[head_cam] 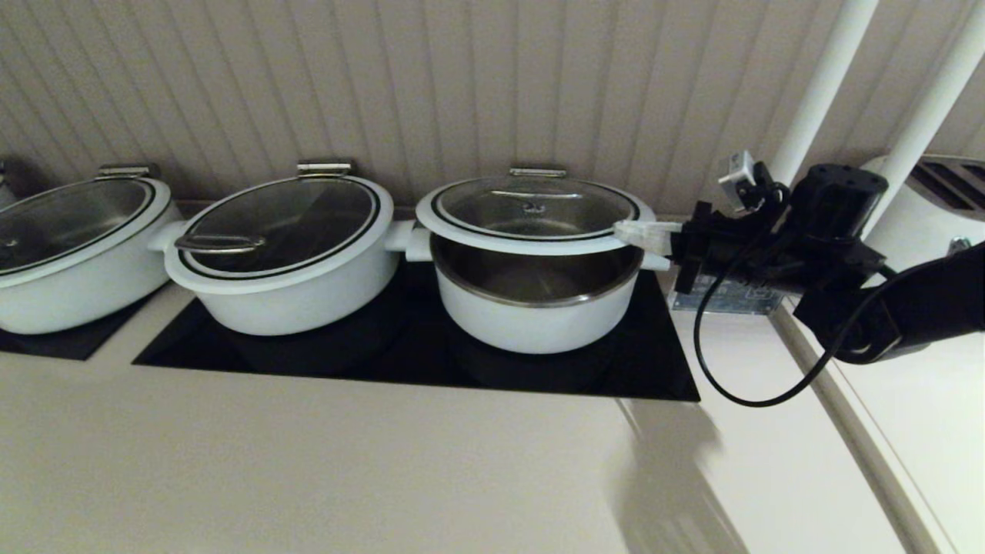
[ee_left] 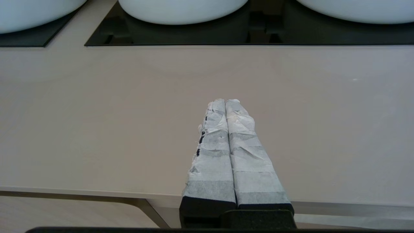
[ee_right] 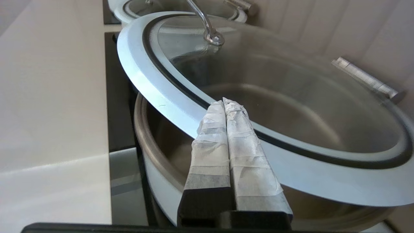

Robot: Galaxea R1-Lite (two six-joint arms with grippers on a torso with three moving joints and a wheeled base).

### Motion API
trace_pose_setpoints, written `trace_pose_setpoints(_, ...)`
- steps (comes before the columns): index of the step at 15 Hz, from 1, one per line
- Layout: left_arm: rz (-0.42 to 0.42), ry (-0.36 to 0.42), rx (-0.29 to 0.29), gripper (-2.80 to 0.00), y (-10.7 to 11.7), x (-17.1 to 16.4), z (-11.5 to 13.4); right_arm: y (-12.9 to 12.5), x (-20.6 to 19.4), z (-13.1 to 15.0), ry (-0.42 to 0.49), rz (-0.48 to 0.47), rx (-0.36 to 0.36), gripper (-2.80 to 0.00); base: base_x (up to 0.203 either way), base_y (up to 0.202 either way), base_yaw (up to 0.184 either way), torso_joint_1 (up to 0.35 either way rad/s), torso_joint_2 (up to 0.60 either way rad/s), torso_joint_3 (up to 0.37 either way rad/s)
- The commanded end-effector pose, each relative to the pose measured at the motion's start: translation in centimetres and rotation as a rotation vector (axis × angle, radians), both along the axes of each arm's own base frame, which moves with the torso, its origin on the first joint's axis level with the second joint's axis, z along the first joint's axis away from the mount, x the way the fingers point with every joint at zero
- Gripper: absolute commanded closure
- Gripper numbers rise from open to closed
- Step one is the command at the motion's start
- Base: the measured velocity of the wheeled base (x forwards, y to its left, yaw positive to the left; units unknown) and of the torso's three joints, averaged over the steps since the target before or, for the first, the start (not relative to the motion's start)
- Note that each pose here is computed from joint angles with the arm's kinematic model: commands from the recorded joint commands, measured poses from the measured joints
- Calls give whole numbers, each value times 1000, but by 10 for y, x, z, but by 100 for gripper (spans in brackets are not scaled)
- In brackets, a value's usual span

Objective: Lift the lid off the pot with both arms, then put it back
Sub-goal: Close the pot lid

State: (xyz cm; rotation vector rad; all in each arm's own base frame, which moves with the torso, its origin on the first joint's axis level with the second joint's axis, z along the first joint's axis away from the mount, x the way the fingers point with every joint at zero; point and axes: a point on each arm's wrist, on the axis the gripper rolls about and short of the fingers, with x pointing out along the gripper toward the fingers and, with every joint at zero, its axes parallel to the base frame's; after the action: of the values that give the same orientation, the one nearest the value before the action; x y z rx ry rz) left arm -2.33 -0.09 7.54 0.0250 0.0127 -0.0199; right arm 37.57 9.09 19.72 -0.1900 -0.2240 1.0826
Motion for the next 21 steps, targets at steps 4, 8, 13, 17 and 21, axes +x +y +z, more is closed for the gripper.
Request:
trace_pose_setpoints(4,0,1,1,0,0,0,0,0,-2,-12,27,5,-8,0,0,0,0,0,0,0)
trace_pose_setpoints(8,0,-1,-1,0,0,0,0,1,-1,-21,25,6,-7,0,0,0,0,0,0,0)
trace_pose_setpoints(13,0,1,-1,0,0,0,0,1,-9,-36,52,10,-13,0,0,0,0,0,0,0)
trace_pose_setpoints(17,0,0,0,0,0,0,0,1,-12,-47,66,6,-14,0,0,0,0,0,0,0)
trace_pose_setpoints(21,0,-1,0,0,0,0,0,-1,-16,-55,91,0,-20,0,0,0,0,0,0,0)
